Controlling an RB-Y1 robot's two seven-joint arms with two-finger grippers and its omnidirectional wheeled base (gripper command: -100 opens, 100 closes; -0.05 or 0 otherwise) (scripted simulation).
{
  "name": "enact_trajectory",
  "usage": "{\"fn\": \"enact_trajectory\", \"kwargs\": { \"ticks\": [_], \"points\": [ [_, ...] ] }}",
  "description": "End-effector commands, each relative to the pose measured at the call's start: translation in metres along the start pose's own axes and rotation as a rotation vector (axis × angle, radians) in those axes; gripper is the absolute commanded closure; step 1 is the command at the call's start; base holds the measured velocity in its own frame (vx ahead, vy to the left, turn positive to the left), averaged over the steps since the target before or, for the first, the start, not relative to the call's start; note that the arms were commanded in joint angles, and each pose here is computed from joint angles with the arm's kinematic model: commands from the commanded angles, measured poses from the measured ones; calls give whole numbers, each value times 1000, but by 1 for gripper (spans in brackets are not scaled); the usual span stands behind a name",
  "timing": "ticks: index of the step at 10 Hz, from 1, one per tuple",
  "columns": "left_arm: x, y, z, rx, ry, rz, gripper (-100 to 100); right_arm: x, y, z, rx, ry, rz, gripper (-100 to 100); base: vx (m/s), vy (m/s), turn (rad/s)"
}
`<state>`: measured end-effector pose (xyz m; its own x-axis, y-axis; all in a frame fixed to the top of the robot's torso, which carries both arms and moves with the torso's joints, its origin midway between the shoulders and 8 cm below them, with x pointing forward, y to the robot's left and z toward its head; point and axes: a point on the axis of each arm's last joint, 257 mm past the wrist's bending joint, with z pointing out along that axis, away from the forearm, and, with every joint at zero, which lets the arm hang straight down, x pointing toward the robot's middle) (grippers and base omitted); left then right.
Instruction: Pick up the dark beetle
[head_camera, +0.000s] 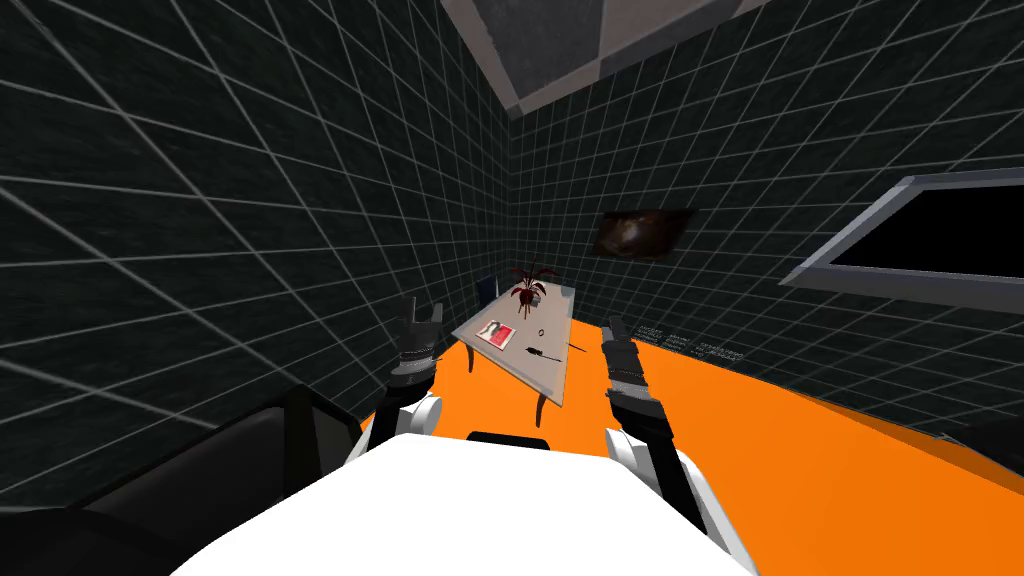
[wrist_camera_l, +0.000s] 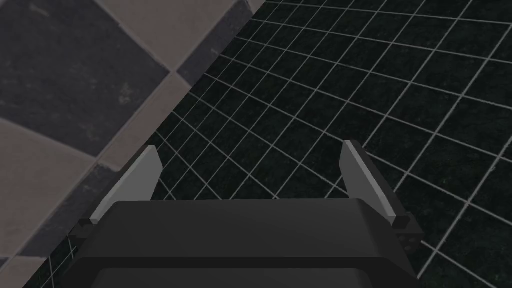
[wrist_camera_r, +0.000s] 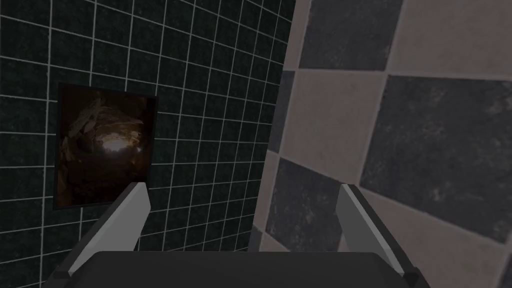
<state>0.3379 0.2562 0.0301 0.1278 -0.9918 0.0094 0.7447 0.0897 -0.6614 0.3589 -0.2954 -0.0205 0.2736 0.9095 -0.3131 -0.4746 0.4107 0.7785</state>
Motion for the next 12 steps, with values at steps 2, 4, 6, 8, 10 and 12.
{"fn": "enact_trajectory", "kwargs": {
  "ticks": [2,4,6,8,10,12],
  "points": [
    [0,0,0,0,0,0,0,7,-18,-10,30,54,-31,-100,-35,13,168],
    [0,0,0,0,0,0,0,13,-37,-22,64,103,-60,-100,-56,15,167],
    [0,0,0,0,0,0,0,19,-61,-38,109,162,-92,-100,-52,20,230],
    [0,0,0,0,0,0,0,22,-75,-48,136,194,-110,-100,-43,18,187],
    [0,0,0,0,0,0,0,27,-102,-69,188,260,-148,-100,-31,17,254],
    [0,0,0,0,0,0,0,29,-120,-84,226,297,-168,-100,-25,12,188]
  ]
}}
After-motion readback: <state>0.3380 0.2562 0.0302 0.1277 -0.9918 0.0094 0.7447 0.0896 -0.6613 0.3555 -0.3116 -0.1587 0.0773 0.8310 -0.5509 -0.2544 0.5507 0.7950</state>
